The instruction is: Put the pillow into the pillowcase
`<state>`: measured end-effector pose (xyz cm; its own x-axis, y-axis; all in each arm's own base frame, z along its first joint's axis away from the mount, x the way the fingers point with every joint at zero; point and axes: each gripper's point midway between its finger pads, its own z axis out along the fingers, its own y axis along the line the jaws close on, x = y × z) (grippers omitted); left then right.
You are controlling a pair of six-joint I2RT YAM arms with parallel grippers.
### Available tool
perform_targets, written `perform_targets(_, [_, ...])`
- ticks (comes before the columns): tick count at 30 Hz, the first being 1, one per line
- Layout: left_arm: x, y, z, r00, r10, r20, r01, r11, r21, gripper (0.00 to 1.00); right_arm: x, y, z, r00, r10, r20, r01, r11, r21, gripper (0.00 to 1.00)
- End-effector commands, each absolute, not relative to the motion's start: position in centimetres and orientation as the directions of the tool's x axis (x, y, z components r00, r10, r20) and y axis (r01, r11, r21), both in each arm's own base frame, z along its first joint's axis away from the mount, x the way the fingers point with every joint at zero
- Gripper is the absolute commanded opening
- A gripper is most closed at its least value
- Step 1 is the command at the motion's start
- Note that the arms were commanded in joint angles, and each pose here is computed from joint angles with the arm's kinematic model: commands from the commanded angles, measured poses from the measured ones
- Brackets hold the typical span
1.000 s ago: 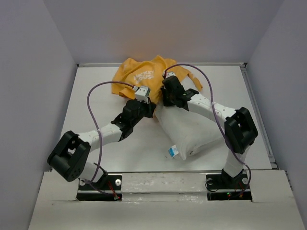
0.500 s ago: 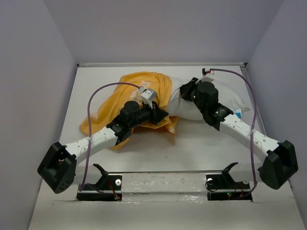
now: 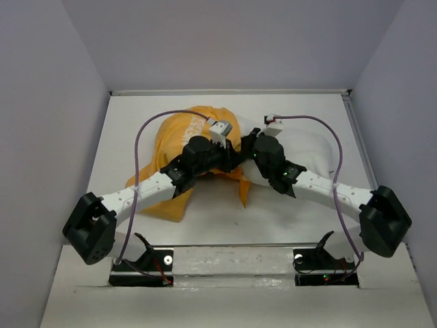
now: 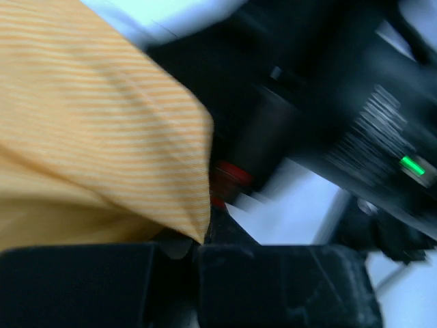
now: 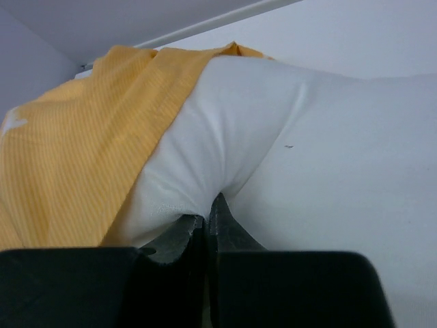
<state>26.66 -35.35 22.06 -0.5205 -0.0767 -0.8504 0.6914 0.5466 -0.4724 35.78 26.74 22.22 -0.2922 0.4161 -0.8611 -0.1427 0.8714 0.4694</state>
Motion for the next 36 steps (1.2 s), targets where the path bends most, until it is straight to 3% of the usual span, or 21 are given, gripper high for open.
perform_targets(1, [13.8, -37.5, 31.2, -0.54, -0.219, -0.812, 0.834, -0.015, -0.551, 0.0, 37.9, 35.0, 24.1, -0.361, 0.564, -0.743, -0.33, 0.668, 0.667, 0.0])
perform_targets(6, [12.6, -36.3, 23.9, -0.613, -0.123, -0.78, 0.779, 0.069, -0.623, 0.0, 41.0, 31.1, 23.7, -0.366, 0.662, -0.654, -0.26, 0.602, 0.755, 0.0])
perform_targets(8, [13.9, -36.0, 22.2, -0.607, -0.082, -0.791, 0.77, 0.184, -0.61, 0.28, 40.0, 30.1, 23.8, -0.357, 0.63, -0.69, -0.274, 0.635, 0.722, 0.0])
perform_targets(10, [15.5, -35.8, 23.4, -0.546, -0.104, -0.831, 0.793, 0.254, -0.553, 0.47, 38.2, 29.3, 23.8, -0.384, 0.588, -0.712, -0.291, 0.655, 0.697, 0.21])
perform_targets(11, [16.1, -35.6, 25.8, -0.516, -0.123, -0.848, 0.803, 0.274, -0.529, 0.69, 37.4, 28.7, 23.1, -0.402, 0.547, -0.734, -0.279, 0.691, 0.667, 0.33])
perform_targets(12, [17.0, -35.3, 27.2, -0.483, -0.148, -0.863, 0.806, 0.31, -0.505, 0.78, 36.8, 28.1, 23.2, -0.403, 0.524, -0.751, -0.281, 0.71, 0.646, 0.42])
perform_targets(13, [17.5, -35.1, 28.7, -0.455, -0.168, -0.875, 0.81, 0.33, -0.484, 0.84, 36.0, 27.0, 24.8, -0.377, 0.517, -0.768, -0.289, 0.722, 0.628, 0.64])
perform_targets(16, [18.3, -33.6, 34.6, -0.385, -0.25, -0.888, 0.817, 0.356, -0.454, 0.99, 34.8, 25.1, 25.8, -0.384, 0.393, -0.835, -0.275, 0.815, 0.51, 0.88])
perform_targets(17, [18.5, -33.2, 35.9, -0.373, -0.27, -0.888, 0.815, 0.362, -0.452, 0.99, 34.8, 24.1, 26.4, -0.38, 0.38, -0.843, -0.269, 0.827, 0.494, 0.9])
perform_targets(20, [19.2, -30.7, 41.0, -0.304, -0.344, -0.888, 0.815, 0.389, -0.429, 0.99, 34.4, 20.9, 28.9, -0.359, 0.323, -0.876, -0.293, 0.851, 0.435, 0.9])
perform_targets(23, [23.3, -28.3, 39.5, -0.308, -0.324, -0.895, 0.717, 0.539, -0.442, 0.99, 35.6, 17.4, 28.6, -0.368, 0.297, -0.881, -0.23, 0.889, 0.396, 0.9])
perform_targets(27, [30.1, -24.6, 31.2, -0.373, -0.182, -0.91, 0.422, 0.84, -0.341, 0.97, 36.8, 12.8, 26.5, -0.381, 0.281, -0.881, -0.091, 0.937, 0.338, 0.9])
perform_targets(30, [32.7, -23.5, 25.8, -0.444, -0.103, -0.89, 0.307, 0.916, -0.259, 0.93, 37.1, 9.2, 23.3, -0.398, 0.29, -0.87, 0.07, 0.956, 0.286, 0.89])
perform_targets(33, [33.7, -24.2, 22.5, -0.49, -0.066, -0.869, 0.291, 0.928, -0.234, 0.86, 36.9, 8.5, 19.9, -0.449, 0.306, -0.839, 0.116, 0.952, 0.285, 0.74])
perform_targets(34, [34.1, -24.3, 22.2, -0.488, -0.068, -0.87, 0.286, 0.929, -0.233, 0.8, 36.8, 8.8, 19.2, -0.46, 0.311, -0.831, 0.109, 0.949, 0.295, 0.63])
perform_targets(35, [34.6, -24.6, 21.3, -0.497, -0.057, -0.866, 0.286, 0.932, -0.225, 0.7, 36.2, 9.9, 17.6, -0.507, 0.317, -0.802, 0.069, 0.942, 0.329, 0.34])
perform_targets(36, [35.1, -25.0, 21.4, -0.49, -0.06, -0.869, 0.292, 0.929, -0.229, 0.61, 36.0, 10.9, 17.2, -0.526, 0.317, -0.789, 0.03, 0.934, 0.356, 0.25])
